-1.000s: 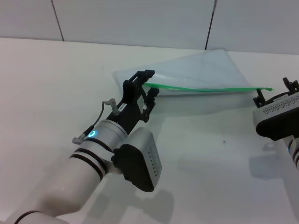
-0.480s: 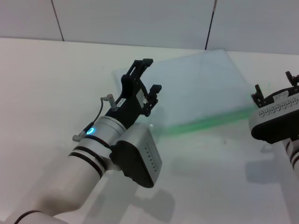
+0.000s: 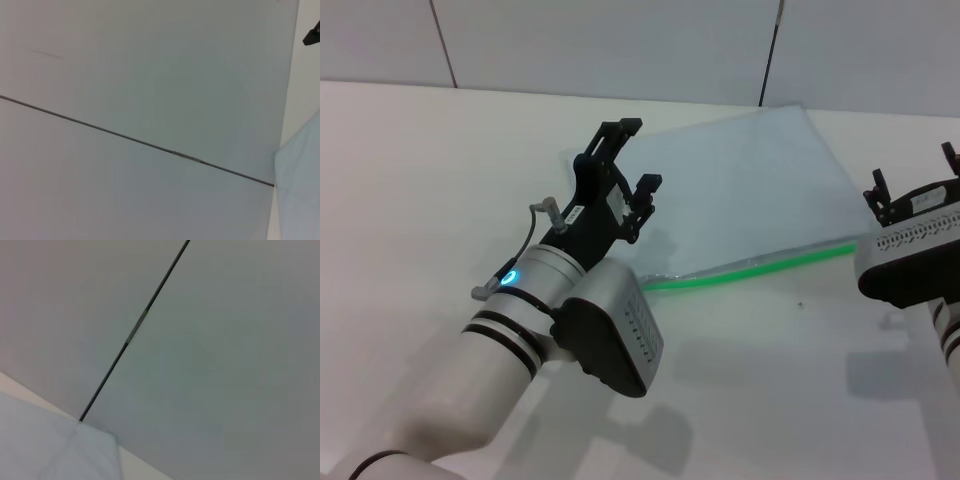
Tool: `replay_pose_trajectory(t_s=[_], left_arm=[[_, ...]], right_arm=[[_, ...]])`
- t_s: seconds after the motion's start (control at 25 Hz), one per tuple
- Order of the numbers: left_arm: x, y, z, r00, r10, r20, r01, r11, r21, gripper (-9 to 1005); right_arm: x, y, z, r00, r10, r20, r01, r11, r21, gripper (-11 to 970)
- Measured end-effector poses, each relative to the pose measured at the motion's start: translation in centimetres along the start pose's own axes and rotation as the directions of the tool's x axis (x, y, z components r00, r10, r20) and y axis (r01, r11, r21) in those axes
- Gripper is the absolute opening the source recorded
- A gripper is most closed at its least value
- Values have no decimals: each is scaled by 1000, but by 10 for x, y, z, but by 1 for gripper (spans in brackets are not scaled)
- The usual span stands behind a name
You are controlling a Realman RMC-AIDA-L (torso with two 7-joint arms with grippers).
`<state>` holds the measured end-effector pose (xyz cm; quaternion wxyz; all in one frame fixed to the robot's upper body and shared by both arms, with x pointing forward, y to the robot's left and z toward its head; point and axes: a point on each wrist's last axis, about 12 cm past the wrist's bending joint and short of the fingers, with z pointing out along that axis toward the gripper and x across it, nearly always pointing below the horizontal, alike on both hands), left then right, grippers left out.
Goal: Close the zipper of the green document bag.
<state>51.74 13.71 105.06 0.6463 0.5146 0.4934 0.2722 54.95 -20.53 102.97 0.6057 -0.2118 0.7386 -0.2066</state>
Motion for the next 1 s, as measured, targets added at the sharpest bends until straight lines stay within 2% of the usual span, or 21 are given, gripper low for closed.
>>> replay_pose_trajectory(t_s=[0.16,0.32,0.56,0.8,0.88,1.0], left_arm=[[0,3,0,999,-43,-2,43,999,-24,780],[2,8,-1,992,-125,-4,124,989,-75,780],[8,17,-4,952,-307,-3,302,939,-163,779],[22,26,-10,881,-474,6,455,843,-288,773],[29,29,-13,840,-542,23,518,788,-332,771],[39,32,-17,795,-604,51,576,726,-376,771]], right_arm=[[-6,1,-2,999,33,15,-33,999,12,828],[-13,3,-4,994,99,33,-100,995,12,828],[-17,5,-4,972,231,45,-231,973,-2,828],[-22,7,-5,940,337,52,-337,941,-21,828],[-24,8,-5,926,374,53,-373,928,-26,828],[-26,8,-4,901,430,54,-428,903,-36,828]])
